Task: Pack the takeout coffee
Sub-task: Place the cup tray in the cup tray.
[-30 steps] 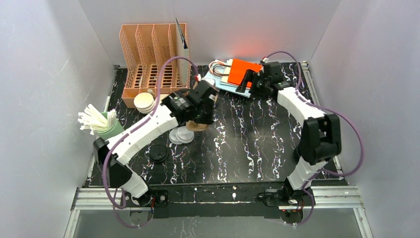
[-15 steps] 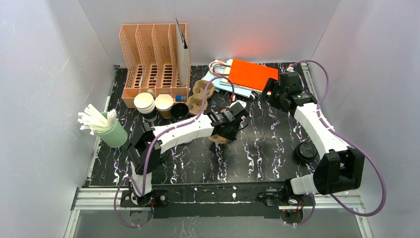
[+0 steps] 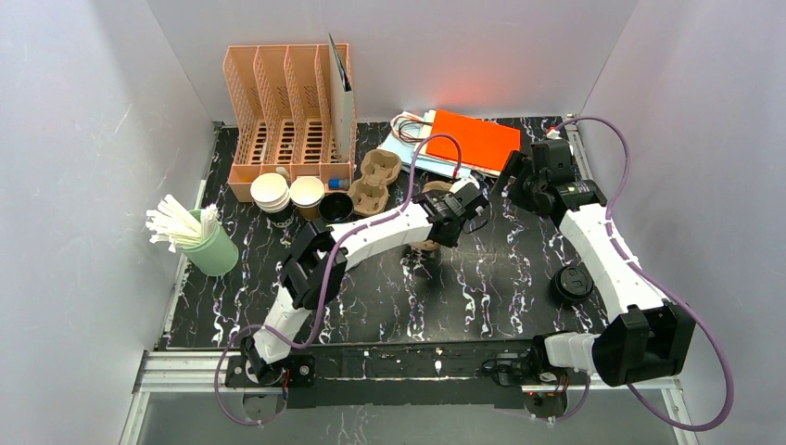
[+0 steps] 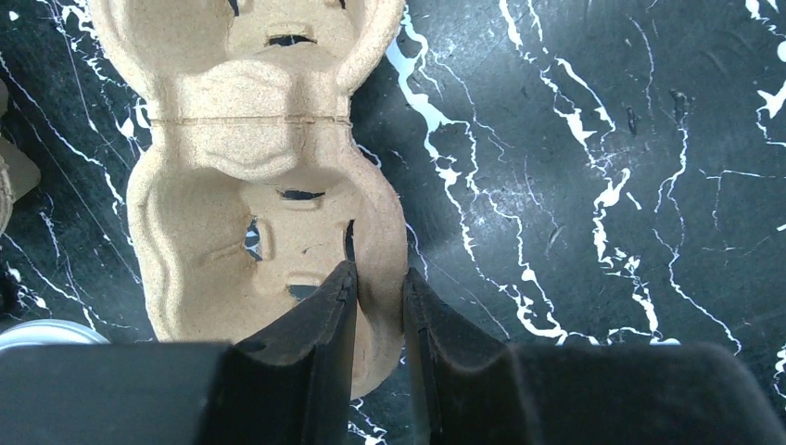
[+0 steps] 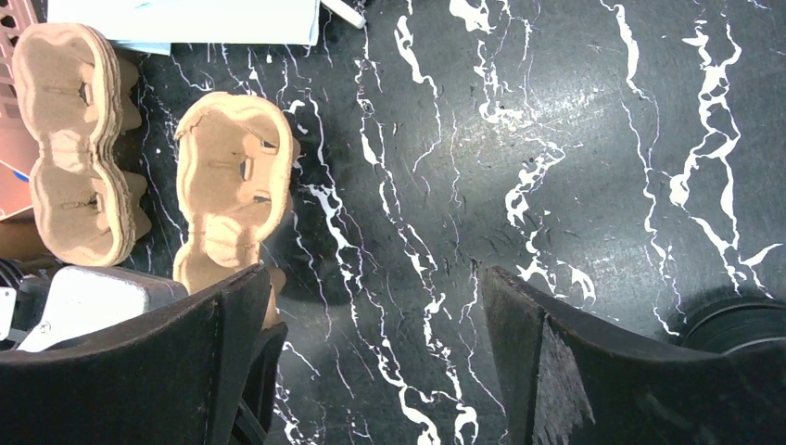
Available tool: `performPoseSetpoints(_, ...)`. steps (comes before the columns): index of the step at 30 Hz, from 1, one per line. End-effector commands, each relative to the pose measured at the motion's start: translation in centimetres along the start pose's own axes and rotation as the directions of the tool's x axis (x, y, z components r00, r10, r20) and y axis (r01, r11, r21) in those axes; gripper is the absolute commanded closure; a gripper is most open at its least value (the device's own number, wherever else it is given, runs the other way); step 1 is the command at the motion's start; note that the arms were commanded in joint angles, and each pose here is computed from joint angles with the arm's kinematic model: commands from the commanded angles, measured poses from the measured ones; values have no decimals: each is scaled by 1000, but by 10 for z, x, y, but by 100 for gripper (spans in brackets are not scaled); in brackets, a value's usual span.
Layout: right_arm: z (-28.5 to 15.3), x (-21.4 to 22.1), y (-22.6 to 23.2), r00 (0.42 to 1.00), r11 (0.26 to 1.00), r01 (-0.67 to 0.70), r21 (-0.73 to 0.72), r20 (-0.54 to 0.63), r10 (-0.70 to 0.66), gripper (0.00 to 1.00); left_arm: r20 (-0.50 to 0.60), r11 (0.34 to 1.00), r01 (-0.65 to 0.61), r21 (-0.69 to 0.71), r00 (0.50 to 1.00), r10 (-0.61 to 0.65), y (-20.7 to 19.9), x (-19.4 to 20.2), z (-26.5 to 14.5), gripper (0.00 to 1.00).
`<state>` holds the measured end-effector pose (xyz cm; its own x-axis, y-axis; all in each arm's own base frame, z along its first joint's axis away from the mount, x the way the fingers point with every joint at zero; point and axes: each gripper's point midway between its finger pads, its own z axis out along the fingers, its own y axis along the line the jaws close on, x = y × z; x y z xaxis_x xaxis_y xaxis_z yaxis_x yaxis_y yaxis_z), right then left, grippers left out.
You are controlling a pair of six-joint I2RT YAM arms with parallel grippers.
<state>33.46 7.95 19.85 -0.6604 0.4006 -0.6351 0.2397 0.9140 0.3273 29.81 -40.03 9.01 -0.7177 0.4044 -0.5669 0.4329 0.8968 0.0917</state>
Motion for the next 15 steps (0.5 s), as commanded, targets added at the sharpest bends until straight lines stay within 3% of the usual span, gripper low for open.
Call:
performPoseSetpoints(1, -10, -14, 9, 998, 998, 34, -52, 50, -31, 7, 7, 999, -8, -32, 1000, 8, 13, -5, -10, 88)
performPoseSetpoints(7, -2, -21, 22, 999, 996, 25, -85, 35, -22, 8, -31, 989, 81, -120, 996, -86, 49, -5, 3, 88)
performPoseSetpoints(15, 3, -30, 28, 999, 996, 14, -89, 37, -10, 9, 89, 989, 89, -117, 993, -79, 71, -60, -34, 88)
